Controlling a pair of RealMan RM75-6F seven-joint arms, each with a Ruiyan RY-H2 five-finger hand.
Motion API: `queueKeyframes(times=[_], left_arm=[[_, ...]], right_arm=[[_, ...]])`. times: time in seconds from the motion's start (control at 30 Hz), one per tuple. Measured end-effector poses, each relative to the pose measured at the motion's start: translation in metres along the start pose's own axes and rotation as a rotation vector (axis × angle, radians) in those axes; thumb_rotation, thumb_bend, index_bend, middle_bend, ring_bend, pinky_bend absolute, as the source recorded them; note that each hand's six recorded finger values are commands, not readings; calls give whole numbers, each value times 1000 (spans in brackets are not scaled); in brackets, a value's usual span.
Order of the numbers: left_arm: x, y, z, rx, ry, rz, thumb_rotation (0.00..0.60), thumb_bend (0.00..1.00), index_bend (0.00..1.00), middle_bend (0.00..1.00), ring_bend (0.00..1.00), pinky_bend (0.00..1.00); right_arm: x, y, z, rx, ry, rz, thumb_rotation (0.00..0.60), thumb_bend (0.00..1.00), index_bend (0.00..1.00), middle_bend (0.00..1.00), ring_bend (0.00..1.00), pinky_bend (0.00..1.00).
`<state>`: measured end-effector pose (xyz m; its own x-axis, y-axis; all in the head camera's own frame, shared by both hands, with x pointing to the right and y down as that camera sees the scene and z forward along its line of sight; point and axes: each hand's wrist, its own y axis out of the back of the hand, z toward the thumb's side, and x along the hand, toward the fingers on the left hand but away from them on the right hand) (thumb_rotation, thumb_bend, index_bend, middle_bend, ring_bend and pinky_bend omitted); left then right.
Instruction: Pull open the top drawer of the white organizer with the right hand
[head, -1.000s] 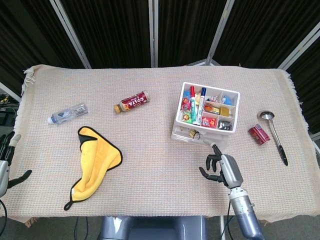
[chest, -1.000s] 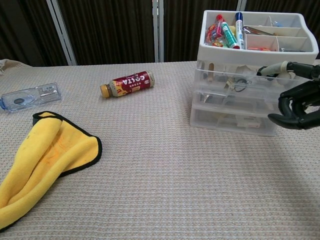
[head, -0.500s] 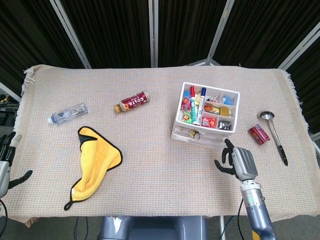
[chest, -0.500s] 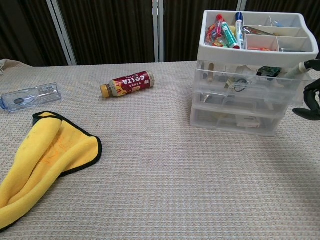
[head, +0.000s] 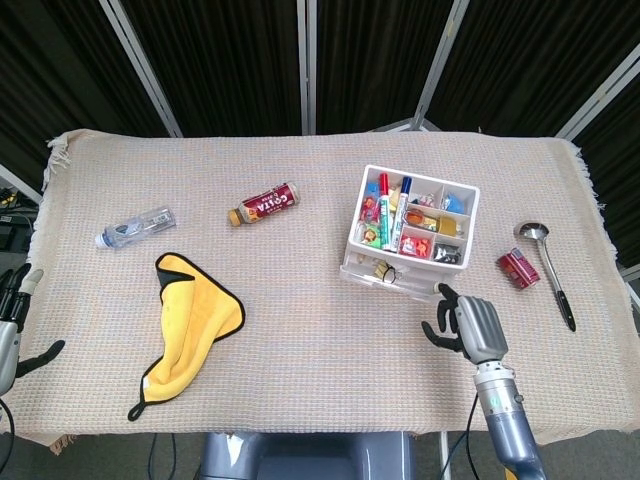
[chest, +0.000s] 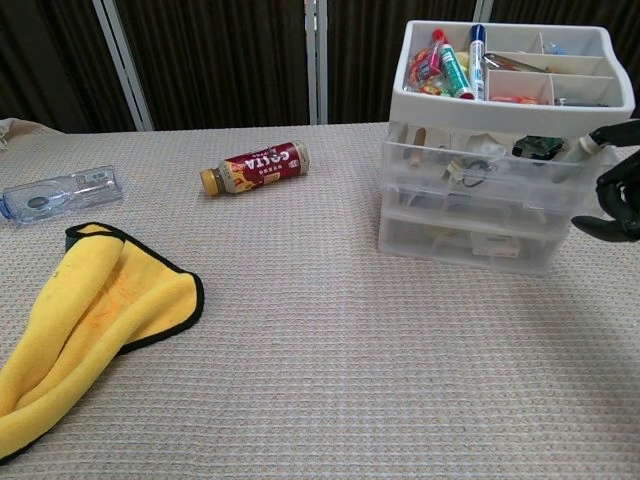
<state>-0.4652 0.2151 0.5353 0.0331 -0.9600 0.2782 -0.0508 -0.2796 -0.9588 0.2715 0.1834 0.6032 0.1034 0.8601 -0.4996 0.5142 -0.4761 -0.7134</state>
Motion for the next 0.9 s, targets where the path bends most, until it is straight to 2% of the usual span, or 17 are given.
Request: queueKeyframes(times=[0.47, 0.9], left_arm=[[0, 0, 1, 1, -2, -2, 600, 68, 0, 0, 0, 0], [-1, 0, 2, 1, -3, -2, 600, 68, 0, 0, 0, 0]], right_arm=[[16, -1, -1, 17, 9, 5, 600, 256, 435, 721, 750, 549], [43, -8, 3, 16, 60, 30, 600, 253, 441, 721, 750, 549]])
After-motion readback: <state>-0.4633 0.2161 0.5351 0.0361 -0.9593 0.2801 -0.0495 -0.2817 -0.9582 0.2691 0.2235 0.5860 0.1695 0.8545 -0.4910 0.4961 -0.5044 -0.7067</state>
